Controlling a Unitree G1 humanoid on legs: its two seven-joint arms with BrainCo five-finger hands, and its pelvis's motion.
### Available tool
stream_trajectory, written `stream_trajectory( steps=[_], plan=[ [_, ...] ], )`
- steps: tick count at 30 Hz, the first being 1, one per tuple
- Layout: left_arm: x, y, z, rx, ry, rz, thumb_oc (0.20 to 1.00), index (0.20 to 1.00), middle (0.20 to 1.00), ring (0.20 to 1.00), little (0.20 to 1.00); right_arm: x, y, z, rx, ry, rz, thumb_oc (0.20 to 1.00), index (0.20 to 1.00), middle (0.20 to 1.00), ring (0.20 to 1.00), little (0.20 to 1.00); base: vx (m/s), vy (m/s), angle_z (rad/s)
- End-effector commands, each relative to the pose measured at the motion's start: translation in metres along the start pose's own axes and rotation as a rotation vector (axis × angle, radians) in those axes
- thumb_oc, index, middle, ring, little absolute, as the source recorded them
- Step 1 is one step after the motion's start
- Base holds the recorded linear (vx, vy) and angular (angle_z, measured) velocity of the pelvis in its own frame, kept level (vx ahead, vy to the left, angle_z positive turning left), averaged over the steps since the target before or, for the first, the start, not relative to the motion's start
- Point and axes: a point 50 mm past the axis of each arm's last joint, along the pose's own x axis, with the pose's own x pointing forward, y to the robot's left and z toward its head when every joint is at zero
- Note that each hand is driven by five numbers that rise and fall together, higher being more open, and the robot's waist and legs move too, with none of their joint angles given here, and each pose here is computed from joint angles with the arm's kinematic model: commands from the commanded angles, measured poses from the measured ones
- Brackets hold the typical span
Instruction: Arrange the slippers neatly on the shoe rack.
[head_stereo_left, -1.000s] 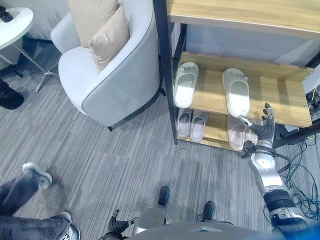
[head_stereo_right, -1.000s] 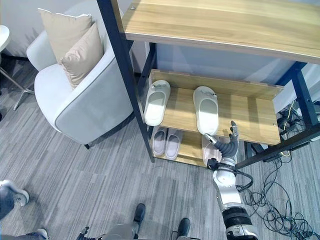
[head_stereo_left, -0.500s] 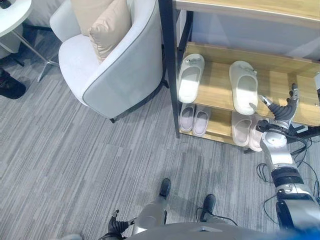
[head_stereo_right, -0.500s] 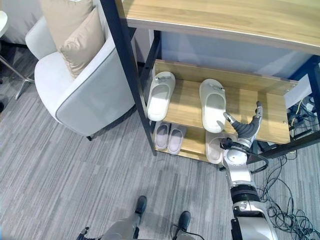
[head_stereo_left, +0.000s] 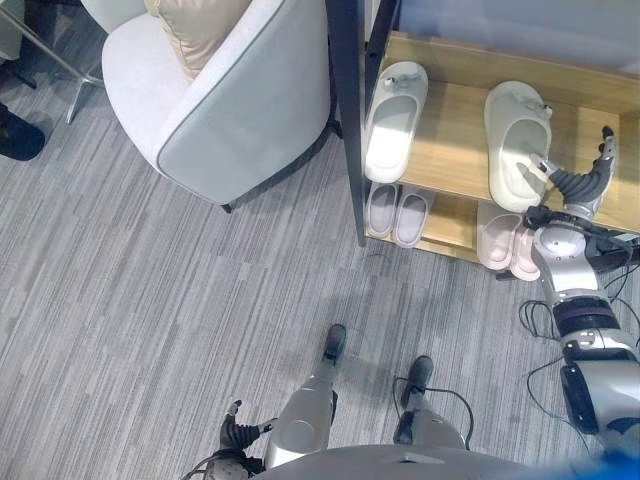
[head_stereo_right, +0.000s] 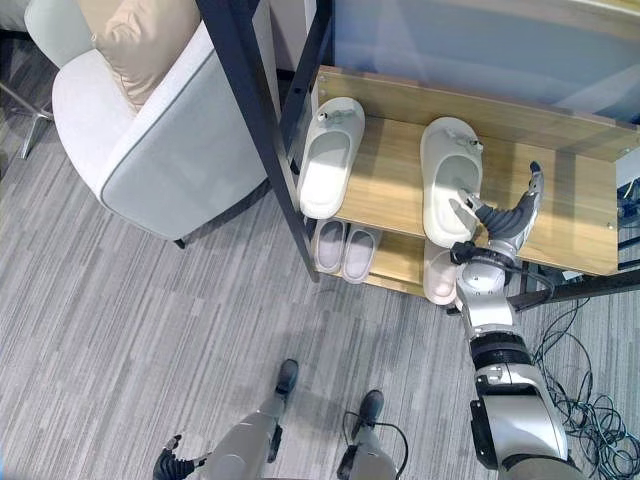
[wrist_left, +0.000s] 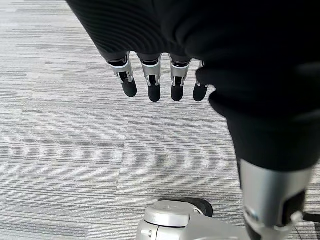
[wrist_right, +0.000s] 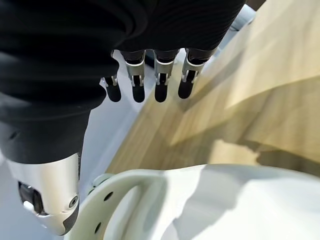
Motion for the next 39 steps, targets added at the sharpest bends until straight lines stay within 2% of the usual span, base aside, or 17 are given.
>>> stream_trajectory(
  steps=[1,20,21,22,23,24,29,30,32,33,39],
  plan=[
    [-0.001,-0.004,-0.003,0.011,0.021,0.007,1.0,1.0,1.0,1.0,1.0,0.022,-0.021,0.027,-0.05,-0.149,-0.076,1.0,1.0,1.0,1.0,1.0,-0.01,-0.006,0.04],
    [0.006,0.004,0.014,-0.03,-0.046,0.034,1.0,1.0,1.0,1.0,1.0,0.059,-0.04,0.055,-0.162,-0.195,-0.158,1.0,1.0,1.0,1.0,1.0,0.0,0.003,0.05],
    [0.006,0.004,0.015,-0.034,-0.053,0.033,1.0,1.0,1.0,1.0,1.0,0.061,-0.04,0.06,-0.153,-0.203,-0.164,0.68,0.68,0.68,0.68,0.68,0.03,0.026,0.12],
    [0.006,0.004,0.017,-0.036,-0.06,0.034,1.0,1.0,1.0,1.0,1.0,0.061,-0.039,0.06,-0.151,-0.205,-0.16,0.46,0.46,0.46,0.46,0.46,0.05,0.028,0.06],
    [0.006,0.005,0.017,-0.039,-0.059,0.035,1.0,1.0,1.0,1.0,1.0,0.06,-0.038,0.061,-0.15,-0.209,-0.152,0.288,0.288,0.288,0.288,0.288,0.05,0.018,0.08],
    [0.006,0.005,0.015,-0.052,-0.049,0.029,1.0,1.0,1.0,1.0,1.0,0.054,-0.035,0.054,-0.163,-0.203,-0.12,0.2,0.2,0.2,0.2,0.2,0.04,0.012,0.07],
    [0.007,0.003,0.019,-0.054,-0.059,0.024,1.0,1.0,1.0,1.0,1.0,0.056,-0.036,0.05,-0.2,-0.192,-0.116,0.2,0.2,0.2,0.2,0.2,0.01,-0.003,0.06],
    [0.025,0.013,0.063,-0.074,-0.132,0.054,1.0,1.0,1.0,1.0,1.0,0.054,-0.009,0.076,-0.154,-0.266,-0.044,0.2,0.2,0.2,0.2,0.2,-0.02,0.042,0.21],
    [0.023,0.01,0.056,-0.09,-0.125,0.046,1.0,1.0,1.0,1.0,1.0,0.06,-0.009,0.077,-0.172,-0.234,-0.078,0.2,0.2,0.2,0.2,0.2,-0.02,0.02,0.02],
    [0.02,0.013,0.044,-0.107,-0.091,0.041,1.0,1.0,1.0,1.0,1.0,0.068,-0.021,0.081,-0.196,-0.242,-0.116,0.2,0.2,0.2,0.2,0.2,-0.02,-0.006,-0.13],
    [0.021,0.023,0.04,-0.112,-0.085,0.044,1.0,1.0,1.0,1.0,1.0,0.072,-0.031,0.098,-0.192,-0.31,-0.133,0.2,0.2,0.2,0.2,0.2,-0.02,0.009,0.04]
  ],
)
